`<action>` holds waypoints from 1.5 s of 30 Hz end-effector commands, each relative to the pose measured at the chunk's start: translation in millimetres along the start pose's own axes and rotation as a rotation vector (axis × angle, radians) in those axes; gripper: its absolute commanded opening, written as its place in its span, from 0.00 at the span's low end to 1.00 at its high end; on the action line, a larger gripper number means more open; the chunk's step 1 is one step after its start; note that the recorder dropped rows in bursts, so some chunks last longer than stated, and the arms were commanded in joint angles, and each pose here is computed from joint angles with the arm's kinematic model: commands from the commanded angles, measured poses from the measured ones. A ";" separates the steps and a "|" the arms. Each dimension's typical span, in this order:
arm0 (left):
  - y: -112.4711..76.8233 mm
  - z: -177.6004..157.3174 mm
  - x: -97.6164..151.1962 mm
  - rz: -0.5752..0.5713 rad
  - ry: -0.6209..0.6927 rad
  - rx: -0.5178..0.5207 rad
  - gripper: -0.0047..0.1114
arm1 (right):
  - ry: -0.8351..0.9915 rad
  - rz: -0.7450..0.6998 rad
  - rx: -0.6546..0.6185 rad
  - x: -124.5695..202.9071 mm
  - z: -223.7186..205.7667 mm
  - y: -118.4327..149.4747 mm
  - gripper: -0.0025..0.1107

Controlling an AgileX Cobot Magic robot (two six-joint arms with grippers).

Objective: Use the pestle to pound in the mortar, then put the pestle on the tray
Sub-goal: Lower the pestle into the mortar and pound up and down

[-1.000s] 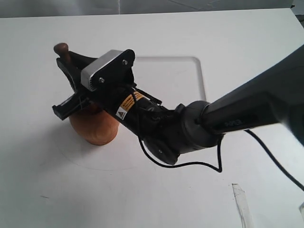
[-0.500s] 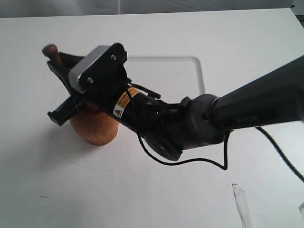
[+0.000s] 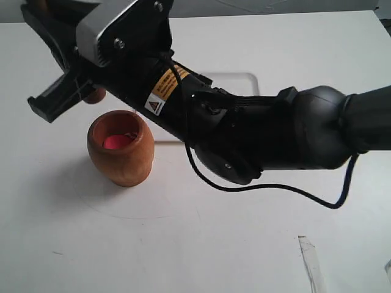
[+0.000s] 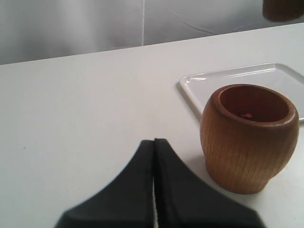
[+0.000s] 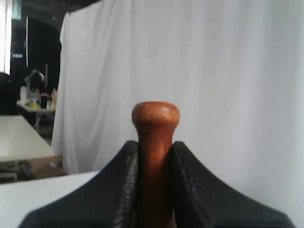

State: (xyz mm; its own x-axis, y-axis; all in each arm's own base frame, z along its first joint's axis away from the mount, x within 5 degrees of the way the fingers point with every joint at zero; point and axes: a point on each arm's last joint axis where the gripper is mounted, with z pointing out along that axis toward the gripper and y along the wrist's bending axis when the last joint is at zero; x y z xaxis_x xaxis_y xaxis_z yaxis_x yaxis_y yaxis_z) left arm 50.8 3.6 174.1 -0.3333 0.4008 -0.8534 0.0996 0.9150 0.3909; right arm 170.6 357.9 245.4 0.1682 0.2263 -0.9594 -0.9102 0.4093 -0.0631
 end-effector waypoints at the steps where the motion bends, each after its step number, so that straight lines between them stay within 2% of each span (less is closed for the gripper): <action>1: -0.6 0.0 -0.4 -0.012 -0.007 0.008 0.04 | 0.197 -0.006 -0.020 47.3 -6.5 4.1 0.02; 2: -0.6 0.0 -0.4 -0.012 -0.007 0.008 0.04 | 0.255 0.012 -0.020 70.9 -9.6 5.3 0.02; 4: -0.6 0.0 -0.4 -0.012 -0.007 0.008 0.04 | 0.294 0.027 -0.013 90.7 -13.0 5.8 0.02; 8: -0.6 0.0 -0.4 -0.012 -0.007 0.008 0.04 | 0.322 0.029 -0.014 102.6 -15.6 6.5 0.02; 11: -0.6 0.0 -0.4 -0.012 -0.007 0.008 0.04 | 0.233 0.028 -0.011 87.1 -11.9 5.7 0.02; 16: -0.6 0.0 -0.4 -0.012 -0.007 0.008 0.04 | 0.033 0.014 -0.025 34.7 -5.1 4.7 0.02; 20: -0.6 0.0 -0.4 -0.012 -0.007 0.008 0.04 | -0.031 -0.028 -0.055 1.3 -4.4 6.0 0.02; 22: -0.6 0.0 -0.4 -0.012 -0.007 0.008 0.04 | -0.024 -0.035 -0.058 -5.0 -4.6 5.9 0.02; 26: -0.6 0.0 -0.4 -0.012 -0.007 0.008 0.04 | 0.047 -0.044 -0.054 7.4 -4.5 5.7 0.02; 35: -0.6 0.0 -0.4 -0.012 -0.007 0.008 0.04 | 0.282 -0.020 -0.015 83.6 -11.7 5.1 0.02; 38: -0.6 0.0 -0.4 -0.012 -0.007 0.008 0.04 | 0.325 -0.016 -0.018 100.1 -15.1 6.1 0.02; 42: -0.6 0.0 -0.4 -0.012 -0.007 0.008 0.04 | 0.325 -0.015 -0.018 101.6 -15.4 6.2 0.02; 45: -0.6 0.0 -0.4 -0.012 -0.007 0.008 0.04 | 0.270 -0.021 -0.015 87.4 -12.2 5.4 0.02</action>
State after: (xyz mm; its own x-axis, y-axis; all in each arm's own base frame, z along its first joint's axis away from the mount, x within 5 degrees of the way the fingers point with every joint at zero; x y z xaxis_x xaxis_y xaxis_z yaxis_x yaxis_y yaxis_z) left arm 50.8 3.6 174.1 -0.3333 0.4008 -0.8534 0.0996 0.9150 0.3909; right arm 176.3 369.7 147.2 0.0641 -0.0572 -0.9963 -0.9169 0.3907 -0.0815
